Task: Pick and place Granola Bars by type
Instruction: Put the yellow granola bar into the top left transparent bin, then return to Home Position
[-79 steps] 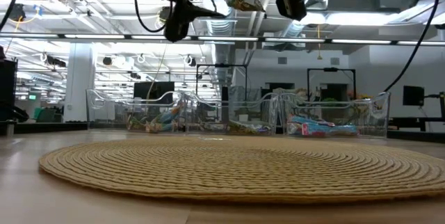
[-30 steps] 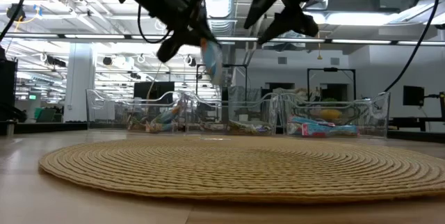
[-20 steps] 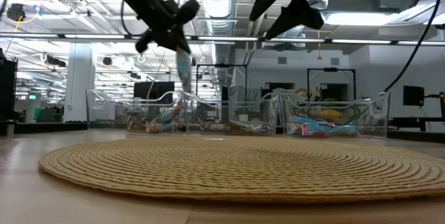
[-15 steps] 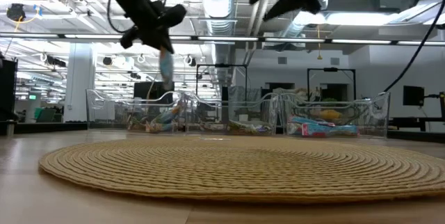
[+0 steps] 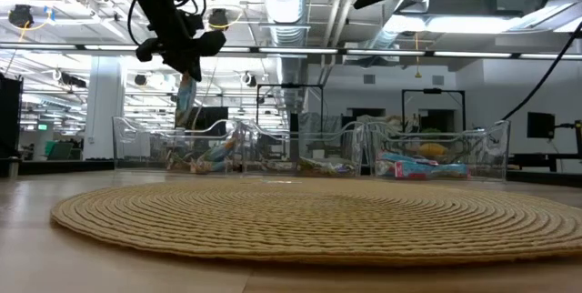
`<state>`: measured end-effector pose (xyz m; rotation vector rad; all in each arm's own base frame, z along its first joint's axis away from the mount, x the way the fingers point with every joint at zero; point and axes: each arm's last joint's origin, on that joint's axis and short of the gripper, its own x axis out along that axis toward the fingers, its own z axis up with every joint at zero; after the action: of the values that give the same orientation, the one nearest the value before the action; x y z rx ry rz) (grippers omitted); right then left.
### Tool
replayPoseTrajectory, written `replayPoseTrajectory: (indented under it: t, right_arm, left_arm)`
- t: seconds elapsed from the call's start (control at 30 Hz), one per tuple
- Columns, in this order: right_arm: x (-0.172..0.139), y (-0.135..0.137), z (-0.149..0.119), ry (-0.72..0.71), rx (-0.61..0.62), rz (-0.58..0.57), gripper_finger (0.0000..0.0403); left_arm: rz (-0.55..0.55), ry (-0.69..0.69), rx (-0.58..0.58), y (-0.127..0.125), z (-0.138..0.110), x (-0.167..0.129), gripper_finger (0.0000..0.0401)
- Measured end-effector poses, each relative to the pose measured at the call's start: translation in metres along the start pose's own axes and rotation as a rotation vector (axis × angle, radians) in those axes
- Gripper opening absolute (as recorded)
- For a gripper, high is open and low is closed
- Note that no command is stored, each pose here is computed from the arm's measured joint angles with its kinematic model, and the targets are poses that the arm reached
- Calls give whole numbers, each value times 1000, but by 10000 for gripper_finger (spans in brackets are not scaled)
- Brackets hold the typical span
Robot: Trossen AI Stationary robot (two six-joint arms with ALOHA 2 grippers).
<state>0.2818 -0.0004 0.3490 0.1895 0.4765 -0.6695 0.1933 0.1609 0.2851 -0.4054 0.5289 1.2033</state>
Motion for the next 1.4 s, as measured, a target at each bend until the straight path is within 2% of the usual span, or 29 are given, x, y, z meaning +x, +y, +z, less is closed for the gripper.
replayPoseTrajectory:
  t: [0.27,0.37,0.5,0.6,0.8,0.9,1.1,1.3,1.4]
  right_arm:
    - [0,0,0,8,-1,10,178]
    - [-6,3,-1,32,-44,100,178]
    - [-22,6,-7,24,-166,274,178]
    - [-31,2,-23,-3,-181,345,176]
    - [-48,-26,-74,-84,-62,464,177]
    - [-55,-43,-97,-106,-40,537,177]
    - [-62,-71,-132,-167,29,595,171]
    - [-58,-85,-163,-287,89,649,163]
    - [-54,-88,-179,-361,128,720,158]
  left_arm:
    - [-41,28,-25,6,2,4,102]
    - [-90,42,-31,5,2,3,124]
    - [-228,49,-31,-3,3,-3,134]
    - [-309,20,-36,-8,5,-14,134]
    - [-461,-73,-98,-15,12,-45,135]
    - [-510,-104,-109,-13,13,-62,135]
    - [-602,-150,-165,-9,13,-91,135]
    - [-669,-171,-223,-5,13,-109,135]
    - [-700,-176,-244,-6,13,-115,135]
